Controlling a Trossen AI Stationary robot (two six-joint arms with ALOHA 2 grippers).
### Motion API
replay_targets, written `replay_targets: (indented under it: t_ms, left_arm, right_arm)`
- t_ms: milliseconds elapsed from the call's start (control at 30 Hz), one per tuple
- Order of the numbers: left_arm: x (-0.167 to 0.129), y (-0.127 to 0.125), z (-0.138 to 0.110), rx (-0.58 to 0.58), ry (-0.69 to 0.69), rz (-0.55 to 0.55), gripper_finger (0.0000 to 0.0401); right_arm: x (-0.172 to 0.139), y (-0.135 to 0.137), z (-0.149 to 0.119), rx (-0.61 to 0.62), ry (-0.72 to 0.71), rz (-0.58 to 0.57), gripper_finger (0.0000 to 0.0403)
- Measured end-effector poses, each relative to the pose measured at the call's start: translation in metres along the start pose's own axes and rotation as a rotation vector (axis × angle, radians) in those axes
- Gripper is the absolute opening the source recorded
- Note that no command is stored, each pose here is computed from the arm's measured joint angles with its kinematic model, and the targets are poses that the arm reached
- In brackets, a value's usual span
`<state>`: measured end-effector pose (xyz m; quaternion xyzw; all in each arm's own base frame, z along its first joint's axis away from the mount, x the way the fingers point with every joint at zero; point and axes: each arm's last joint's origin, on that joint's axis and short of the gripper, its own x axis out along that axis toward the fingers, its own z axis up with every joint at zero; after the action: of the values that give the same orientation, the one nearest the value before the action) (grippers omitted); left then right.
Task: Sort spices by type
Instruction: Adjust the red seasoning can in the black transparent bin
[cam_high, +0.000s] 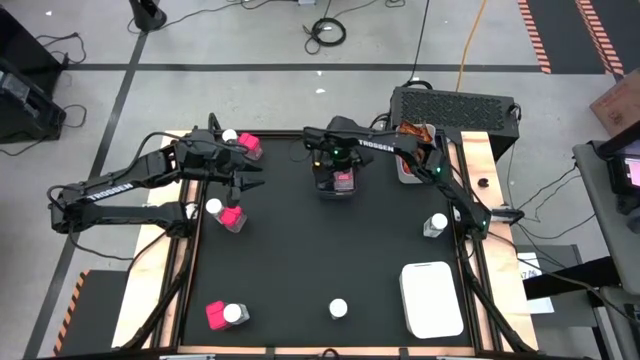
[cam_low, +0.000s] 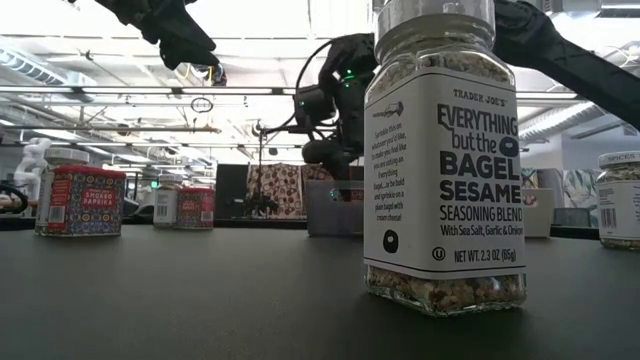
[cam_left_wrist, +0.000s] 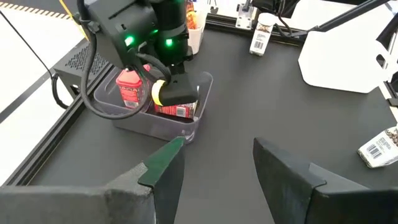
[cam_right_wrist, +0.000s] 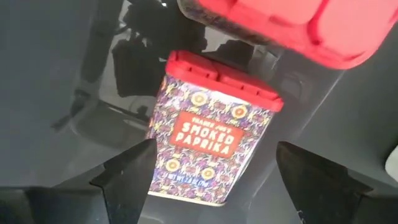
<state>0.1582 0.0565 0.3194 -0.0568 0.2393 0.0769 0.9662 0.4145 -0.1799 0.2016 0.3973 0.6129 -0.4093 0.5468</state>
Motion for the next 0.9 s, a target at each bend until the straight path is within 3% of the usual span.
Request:
replay_targets:
  t_ms: [200, 900]
  left_arm:
    - [0.0, 0.0, 0.0, 0.0, 0.0, 0.0, 0.0194]
    - [0.0, 0.0, -0.0004, -0.006, 0.004, 0.0, 0.0194]
  right_arm:
    - [-0.0004, 0.0034, 0.0049, 0.009, -0.041, 0.047, 0.0325]
    - [0.0005, -0.0002, 0.0043, 0.12, -0.073, -0.006, 0.0325]
